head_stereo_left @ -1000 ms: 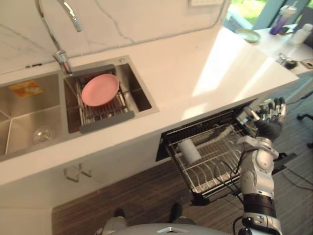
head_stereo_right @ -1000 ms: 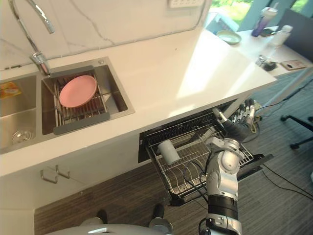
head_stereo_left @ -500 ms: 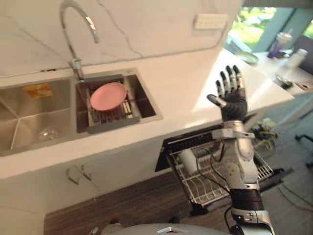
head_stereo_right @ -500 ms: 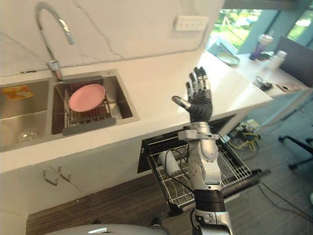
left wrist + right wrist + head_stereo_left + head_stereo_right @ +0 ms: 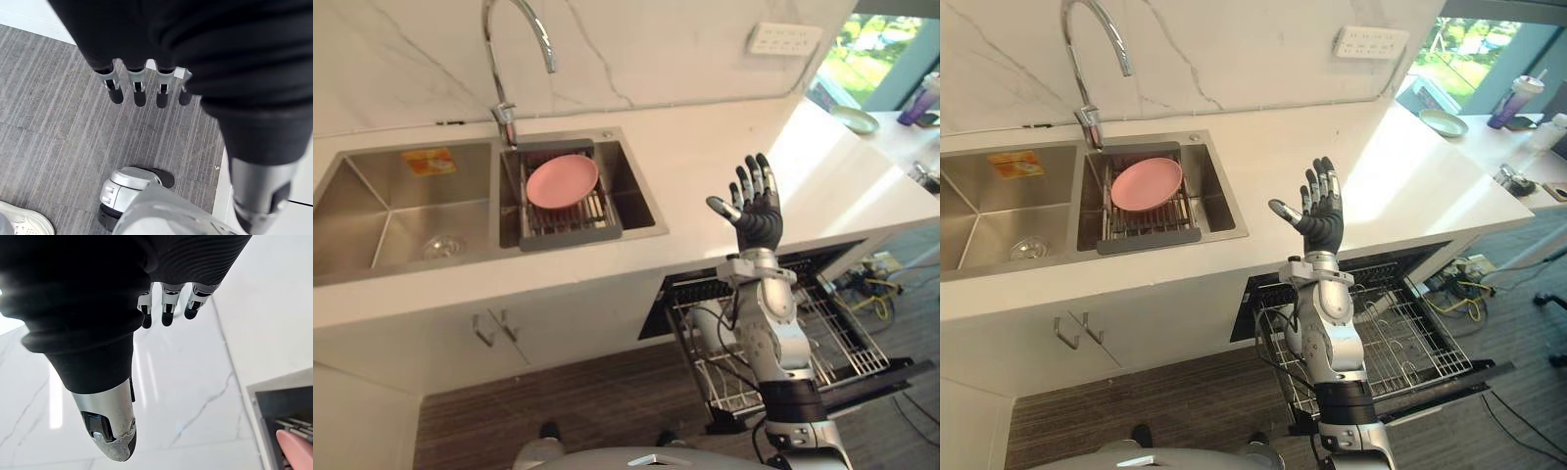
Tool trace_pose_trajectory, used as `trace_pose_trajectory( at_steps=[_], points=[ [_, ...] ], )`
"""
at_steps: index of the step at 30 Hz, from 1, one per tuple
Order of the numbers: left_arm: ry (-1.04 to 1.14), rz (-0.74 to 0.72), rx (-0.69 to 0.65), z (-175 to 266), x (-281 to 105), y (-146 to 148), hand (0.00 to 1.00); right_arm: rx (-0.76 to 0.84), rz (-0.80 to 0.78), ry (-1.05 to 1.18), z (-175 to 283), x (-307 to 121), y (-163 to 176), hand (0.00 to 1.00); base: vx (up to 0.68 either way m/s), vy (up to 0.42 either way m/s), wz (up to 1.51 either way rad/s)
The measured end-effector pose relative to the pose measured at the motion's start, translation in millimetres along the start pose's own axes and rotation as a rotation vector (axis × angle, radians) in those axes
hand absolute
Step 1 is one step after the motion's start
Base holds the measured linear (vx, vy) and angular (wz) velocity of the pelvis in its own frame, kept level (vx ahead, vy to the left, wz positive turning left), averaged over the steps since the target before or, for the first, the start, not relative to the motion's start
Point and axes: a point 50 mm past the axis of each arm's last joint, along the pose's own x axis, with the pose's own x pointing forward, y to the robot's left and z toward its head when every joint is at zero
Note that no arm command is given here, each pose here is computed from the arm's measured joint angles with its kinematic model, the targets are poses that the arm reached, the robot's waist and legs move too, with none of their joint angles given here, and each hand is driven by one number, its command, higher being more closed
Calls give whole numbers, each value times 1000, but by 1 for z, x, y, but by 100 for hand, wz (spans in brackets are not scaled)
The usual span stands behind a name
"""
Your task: Walk over to the sink, pick up the cup, carry it to the dishwasher, place the cup inside the dishwasher, then close the dishwasher door
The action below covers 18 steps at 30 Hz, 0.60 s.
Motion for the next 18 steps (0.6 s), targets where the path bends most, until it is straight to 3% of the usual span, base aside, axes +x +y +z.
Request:
trace_pose_trajectory(
  at_steps=[7, 13, 18],
  points=[
    [39, -83, 74, 3, 2, 3, 0, -3, -23, 20, -3, -11, -6, 0, 88, 88, 41],
    [107, -112, 186, 21, 4, 13, 0, -22, -30, -18, 8, -15, -16, 0, 121, -94, 84],
    [122, -118, 177, 18, 4, 1, 0, -33, -62, -33, 11, -16, -26, 0, 90, -52, 20]
  ],
)
